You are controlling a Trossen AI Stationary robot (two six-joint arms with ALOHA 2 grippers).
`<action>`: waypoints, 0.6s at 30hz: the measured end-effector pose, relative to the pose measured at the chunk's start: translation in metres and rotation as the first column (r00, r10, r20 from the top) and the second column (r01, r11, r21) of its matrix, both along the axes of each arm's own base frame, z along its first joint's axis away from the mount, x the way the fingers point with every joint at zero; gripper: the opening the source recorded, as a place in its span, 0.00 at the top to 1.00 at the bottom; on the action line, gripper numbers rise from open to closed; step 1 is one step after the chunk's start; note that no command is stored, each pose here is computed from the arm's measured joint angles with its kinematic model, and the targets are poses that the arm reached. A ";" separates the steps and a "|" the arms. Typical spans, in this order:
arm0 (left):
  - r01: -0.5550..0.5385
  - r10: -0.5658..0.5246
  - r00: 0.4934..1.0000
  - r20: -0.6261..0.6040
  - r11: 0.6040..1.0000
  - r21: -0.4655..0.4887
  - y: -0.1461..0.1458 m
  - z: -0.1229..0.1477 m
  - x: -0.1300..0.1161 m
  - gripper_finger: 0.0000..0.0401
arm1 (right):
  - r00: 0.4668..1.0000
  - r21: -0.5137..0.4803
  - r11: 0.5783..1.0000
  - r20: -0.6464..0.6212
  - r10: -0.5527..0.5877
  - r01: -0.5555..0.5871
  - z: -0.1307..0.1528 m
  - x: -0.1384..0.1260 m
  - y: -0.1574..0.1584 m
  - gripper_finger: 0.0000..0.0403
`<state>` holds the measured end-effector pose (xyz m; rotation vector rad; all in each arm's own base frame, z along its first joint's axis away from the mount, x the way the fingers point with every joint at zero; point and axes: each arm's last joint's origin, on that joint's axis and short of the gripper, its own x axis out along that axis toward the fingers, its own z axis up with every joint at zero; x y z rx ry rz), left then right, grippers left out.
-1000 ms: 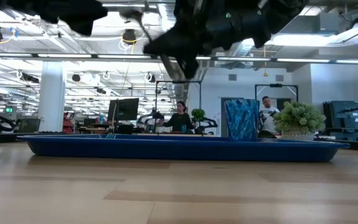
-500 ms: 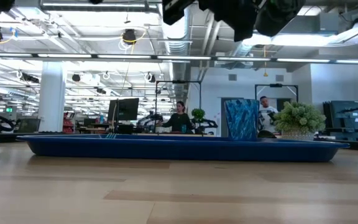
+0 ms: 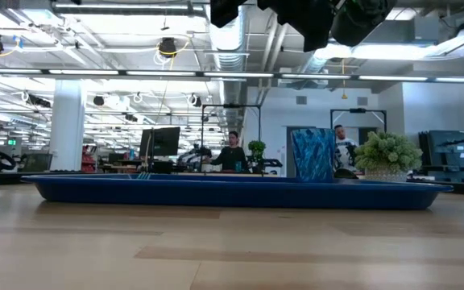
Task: Pick and place plate/cup/fork/spoon on tray
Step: Put the black spoon on the right side of the fork on the blue tray
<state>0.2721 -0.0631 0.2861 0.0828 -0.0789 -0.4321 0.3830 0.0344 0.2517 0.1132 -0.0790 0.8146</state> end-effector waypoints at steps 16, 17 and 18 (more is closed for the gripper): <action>0.092 -0.092 0.995 -0.028 0.996 0.004 0.002 0.001 0.032 0.62 | 0.999 -0.025 0.999 -0.016 0.047 -0.047 -0.006 -0.002 0.001 0.99; 0.093 -0.092 0.995 -0.028 0.996 0.005 0.002 0.001 0.032 0.63 | 0.999 -0.026 0.998 -0.015 0.049 -0.050 -0.006 -0.002 0.001 1.00; 0.092 -0.092 0.995 -0.026 0.996 0.009 0.002 0.001 0.032 0.65 | 0.999 -0.029 0.998 -0.013 0.050 -0.051 -0.006 -0.002 0.001 1.00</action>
